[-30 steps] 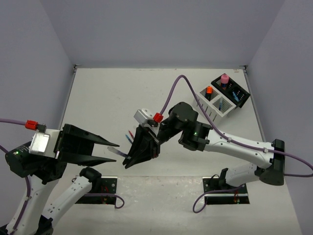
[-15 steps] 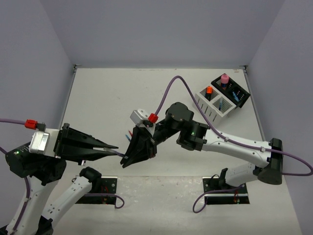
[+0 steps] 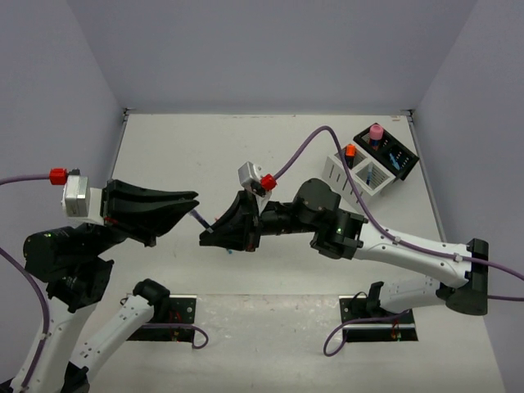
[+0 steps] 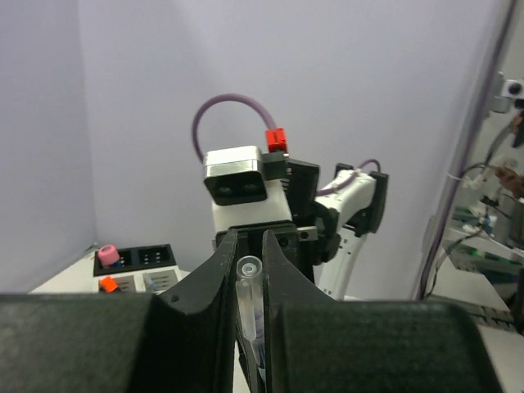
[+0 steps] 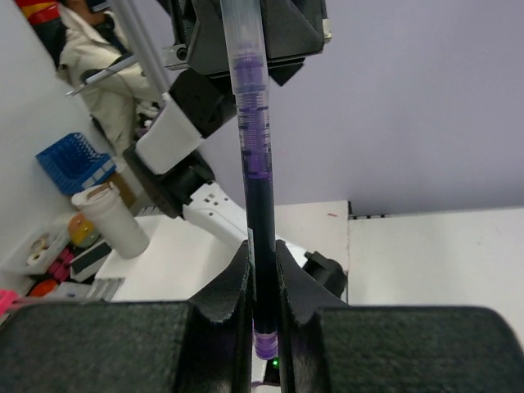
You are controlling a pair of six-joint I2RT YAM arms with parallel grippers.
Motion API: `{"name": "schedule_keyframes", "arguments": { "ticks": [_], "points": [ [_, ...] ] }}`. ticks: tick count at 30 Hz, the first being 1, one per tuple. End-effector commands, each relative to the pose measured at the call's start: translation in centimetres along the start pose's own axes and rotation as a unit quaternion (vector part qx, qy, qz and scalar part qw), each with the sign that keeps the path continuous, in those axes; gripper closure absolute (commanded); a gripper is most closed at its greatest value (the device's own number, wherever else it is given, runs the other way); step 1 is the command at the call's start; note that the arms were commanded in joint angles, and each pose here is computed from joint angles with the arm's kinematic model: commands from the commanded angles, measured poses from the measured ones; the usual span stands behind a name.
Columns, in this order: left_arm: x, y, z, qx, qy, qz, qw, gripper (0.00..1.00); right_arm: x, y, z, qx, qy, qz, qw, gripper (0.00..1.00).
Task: Sort the stationery into containers
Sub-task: Close the pen cap on the pen.
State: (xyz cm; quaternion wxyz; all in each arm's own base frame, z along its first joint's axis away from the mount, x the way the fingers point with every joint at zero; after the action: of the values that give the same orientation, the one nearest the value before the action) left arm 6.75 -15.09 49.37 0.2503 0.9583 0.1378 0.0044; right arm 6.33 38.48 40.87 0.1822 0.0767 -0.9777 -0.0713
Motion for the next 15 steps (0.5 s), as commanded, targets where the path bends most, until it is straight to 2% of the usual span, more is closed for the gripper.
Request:
{"name": "schedule_keyframes", "arguments": {
  "ticks": [1,7,15],
  "points": [
    [2.4,0.1,3.0,0.055,-0.023,-0.041,0.997,1.00,-1.9,-0.4,-3.3,-0.091,0.024,0.099,0.991,1.00],
    [3.5,0.2,4.7,0.062,-0.024,-0.042,0.997,1.00,-1.6,0.2,-4.0,-0.103,0.037,0.089,0.990,1.00],
    [4.8,0.6,8.2,0.120,-0.079,-0.034,0.989,1.00,-1.9,-0.6,-6.0,-0.153,0.015,0.118,0.981,1.00]
  ]
}}
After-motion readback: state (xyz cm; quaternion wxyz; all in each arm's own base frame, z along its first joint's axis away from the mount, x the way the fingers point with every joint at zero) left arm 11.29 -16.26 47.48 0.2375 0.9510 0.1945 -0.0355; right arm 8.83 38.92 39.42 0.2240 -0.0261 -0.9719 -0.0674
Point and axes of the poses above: each gripper's point midway between its finger pads, its own y axis out along the fingers, its own x axis along the line the jaws close on, z = x × y, the point moved 4 cm from there along -y, back along the fingers, and after that the axes turned 5 degrees about y, right-handed, at the moved point
